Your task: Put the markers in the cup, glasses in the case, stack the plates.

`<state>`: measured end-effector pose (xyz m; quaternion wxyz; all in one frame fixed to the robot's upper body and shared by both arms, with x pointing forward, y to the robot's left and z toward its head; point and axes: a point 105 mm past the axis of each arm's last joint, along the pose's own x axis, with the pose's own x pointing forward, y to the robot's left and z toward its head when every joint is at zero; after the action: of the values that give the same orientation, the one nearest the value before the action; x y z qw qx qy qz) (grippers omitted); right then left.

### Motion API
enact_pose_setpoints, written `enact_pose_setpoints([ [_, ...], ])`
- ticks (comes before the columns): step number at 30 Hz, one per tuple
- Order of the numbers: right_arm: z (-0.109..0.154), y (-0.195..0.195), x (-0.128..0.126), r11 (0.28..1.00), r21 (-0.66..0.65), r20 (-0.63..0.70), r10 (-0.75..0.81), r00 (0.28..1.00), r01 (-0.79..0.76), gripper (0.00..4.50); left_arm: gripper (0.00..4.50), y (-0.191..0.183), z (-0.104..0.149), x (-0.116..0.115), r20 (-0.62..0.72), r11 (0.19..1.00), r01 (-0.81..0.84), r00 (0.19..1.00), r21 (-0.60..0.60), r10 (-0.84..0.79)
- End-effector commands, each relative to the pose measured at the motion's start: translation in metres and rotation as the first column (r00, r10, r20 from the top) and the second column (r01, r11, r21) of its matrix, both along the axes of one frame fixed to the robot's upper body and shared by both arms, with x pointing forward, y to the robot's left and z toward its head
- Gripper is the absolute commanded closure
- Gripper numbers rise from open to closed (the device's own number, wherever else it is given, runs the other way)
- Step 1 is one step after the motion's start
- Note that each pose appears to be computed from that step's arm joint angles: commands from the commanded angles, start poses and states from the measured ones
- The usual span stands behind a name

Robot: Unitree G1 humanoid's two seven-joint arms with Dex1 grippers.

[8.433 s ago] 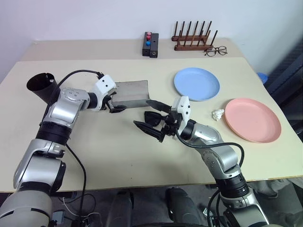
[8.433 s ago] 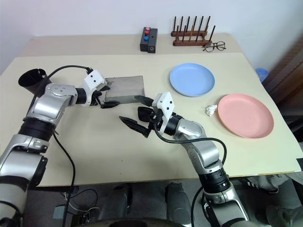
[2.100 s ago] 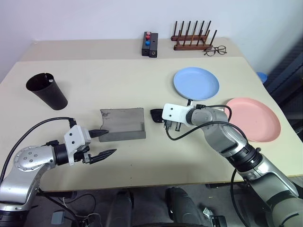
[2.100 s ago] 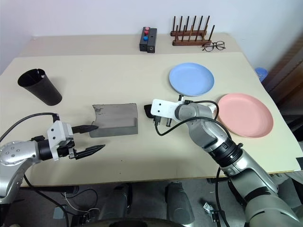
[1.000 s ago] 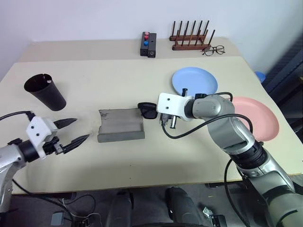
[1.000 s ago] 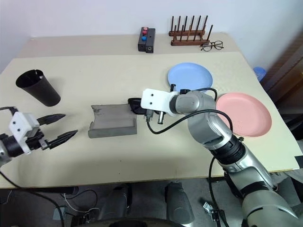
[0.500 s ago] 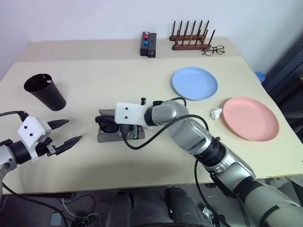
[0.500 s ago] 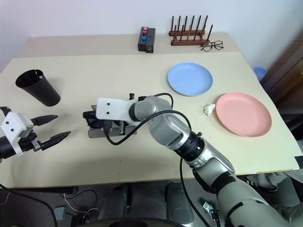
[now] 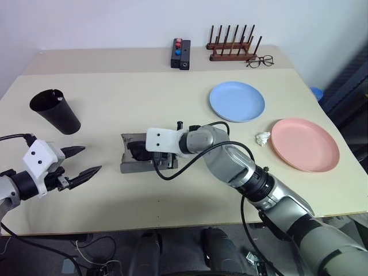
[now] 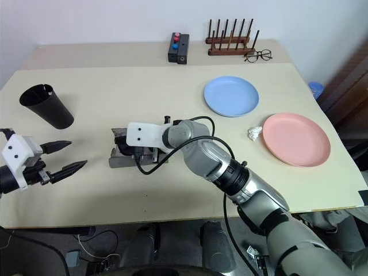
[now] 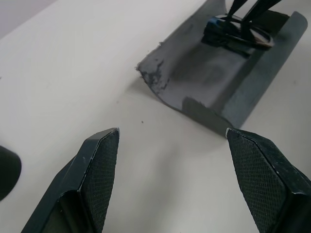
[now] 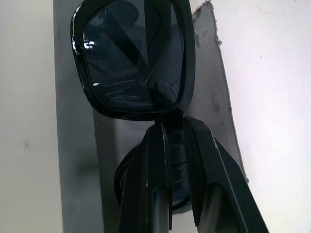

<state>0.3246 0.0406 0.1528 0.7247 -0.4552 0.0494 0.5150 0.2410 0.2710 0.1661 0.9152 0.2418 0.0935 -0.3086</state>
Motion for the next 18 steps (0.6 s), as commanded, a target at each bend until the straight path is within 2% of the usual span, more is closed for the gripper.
enact_pose_setpoints([
  [1,0.005,-0.001,-0.007,1.0,0.007,0.021,0.012,1.0,-0.012,4.47,0.88,-0.008,0.009,-0.001,0.036,0.999,0.033,0.999,-0.02,-0.033],
  [9,-0.002,-0.003,-0.009,1.0,-0.002,0.005,-0.005,1.0,0.005,4.47,0.88,-0.015,0.005,-0.002,0.016,0.994,0.079,0.997,-0.074,-0.078],
  [10,-0.002,-0.003,-0.008,1.0,-0.001,0.006,-0.006,1.0,0.006,3.56,0.88,-0.015,0.003,-0.002,0.013,0.994,0.082,0.997,-0.074,-0.081],
  [12,0.0,-0.003,-0.008,1.0,0.005,0.008,-0.009,1.0,0.009,2.72,0.88,-0.015,0.002,-0.002,0.009,0.994,0.084,0.996,-0.074,-0.084],
  [16,0.013,-0.001,-0.007,0.998,0.068,0.005,-0.018,1.0,0.018,0.59,0.88,-0.013,-0.001,-0.004,0.007,0.994,0.084,0.997,-0.076,-0.083],
  [17,0.015,-0.001,-0.007,0.996,0.084,-0.001,-0.019,1.0,0.019,0.18,0.88,-0.013,-0.002,-0.004,0.006,0.994,0.083,0.997,-0.077,-0.083],
  [18,0.019,0.0,-0.008,0.994,0.106,-0.004,-0.013,1.0,0.013,0.18,0.88,-0.012,-0.003,-0.004,0.006,0.994,0.08,0.997,-0.076,-0.08],
])
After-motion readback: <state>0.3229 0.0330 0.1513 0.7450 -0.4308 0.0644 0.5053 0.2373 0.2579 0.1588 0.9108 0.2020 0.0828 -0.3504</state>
